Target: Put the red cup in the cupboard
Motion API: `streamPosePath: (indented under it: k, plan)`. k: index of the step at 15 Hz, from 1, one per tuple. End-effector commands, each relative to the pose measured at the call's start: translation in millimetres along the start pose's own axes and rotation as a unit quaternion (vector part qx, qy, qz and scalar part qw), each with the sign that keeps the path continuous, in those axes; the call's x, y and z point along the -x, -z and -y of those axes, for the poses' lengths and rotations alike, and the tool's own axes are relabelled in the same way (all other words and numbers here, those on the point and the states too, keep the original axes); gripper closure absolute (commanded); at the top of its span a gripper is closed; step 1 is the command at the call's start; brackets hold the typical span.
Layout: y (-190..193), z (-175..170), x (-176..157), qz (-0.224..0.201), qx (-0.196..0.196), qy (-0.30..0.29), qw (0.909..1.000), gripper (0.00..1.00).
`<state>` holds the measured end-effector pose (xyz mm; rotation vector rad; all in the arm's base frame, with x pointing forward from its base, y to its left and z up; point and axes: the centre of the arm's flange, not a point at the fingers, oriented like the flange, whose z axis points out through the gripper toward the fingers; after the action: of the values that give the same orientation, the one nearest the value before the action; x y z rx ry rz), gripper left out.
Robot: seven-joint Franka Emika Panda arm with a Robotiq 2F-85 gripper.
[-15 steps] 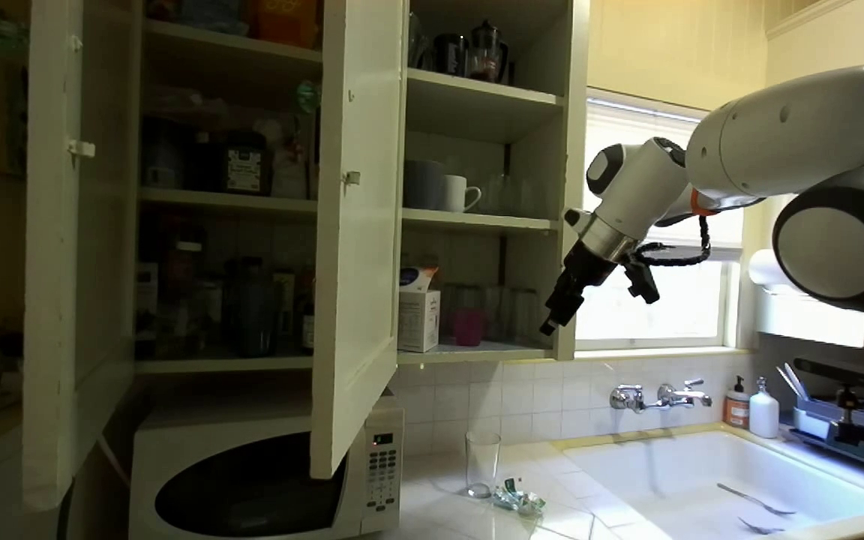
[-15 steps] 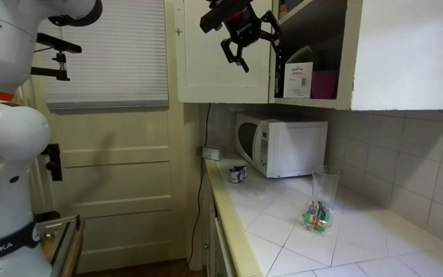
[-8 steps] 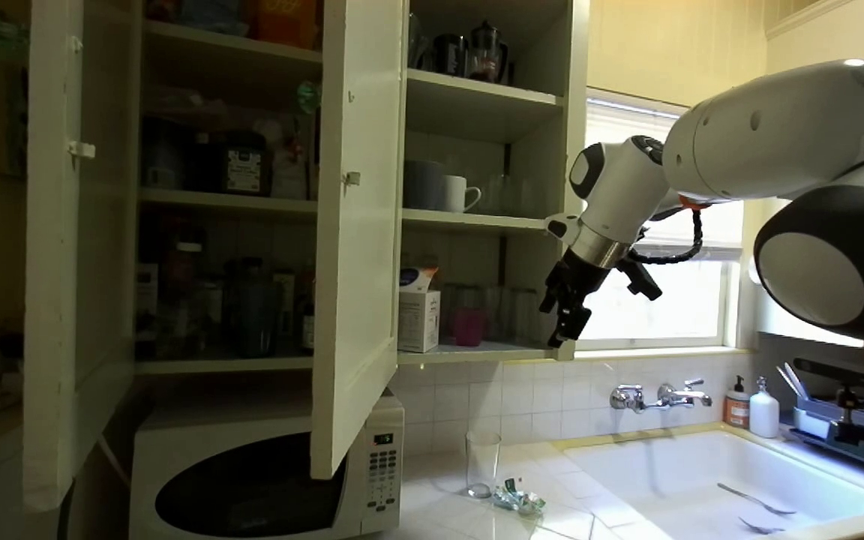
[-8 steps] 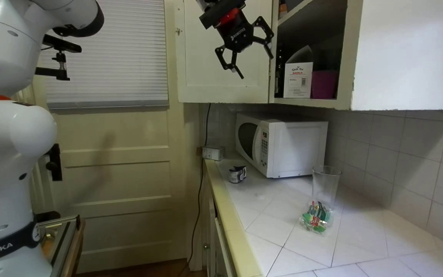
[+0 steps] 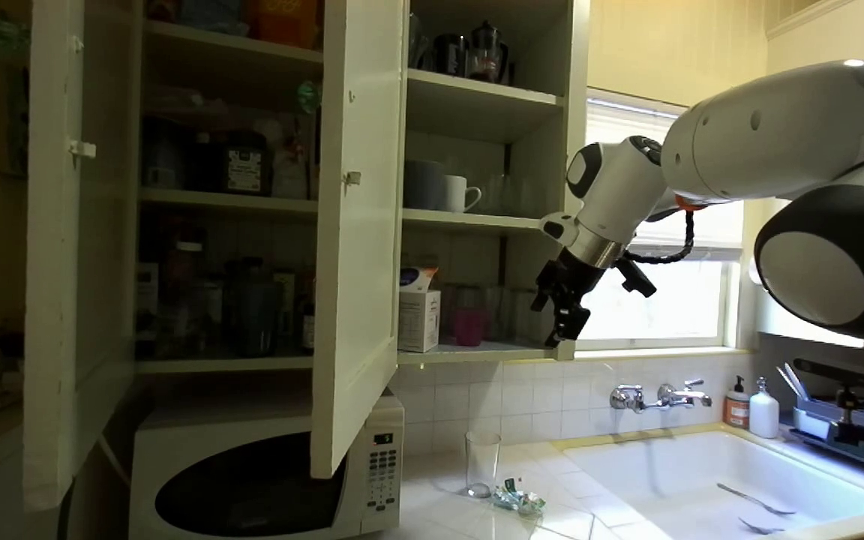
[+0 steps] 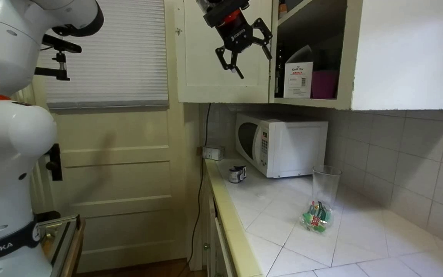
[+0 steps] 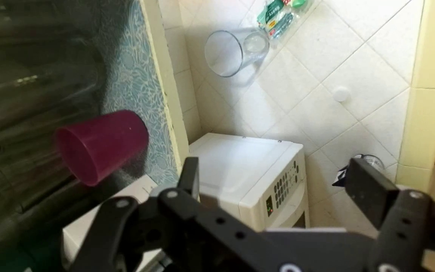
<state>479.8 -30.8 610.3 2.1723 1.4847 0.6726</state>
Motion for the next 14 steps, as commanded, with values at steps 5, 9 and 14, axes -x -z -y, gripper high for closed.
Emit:
streamPosePath:
  k: [5,9,14]
  plan:
    - [9,-37,4,-0.026,-0.003,0.201,0.9792,0.0]
    - [5,-51,-7,0.003,0.065,0.28,0.9577,0.0]
    - [-16,-64,-36,-0.026,0.192,0.251,0.9484,0.0]
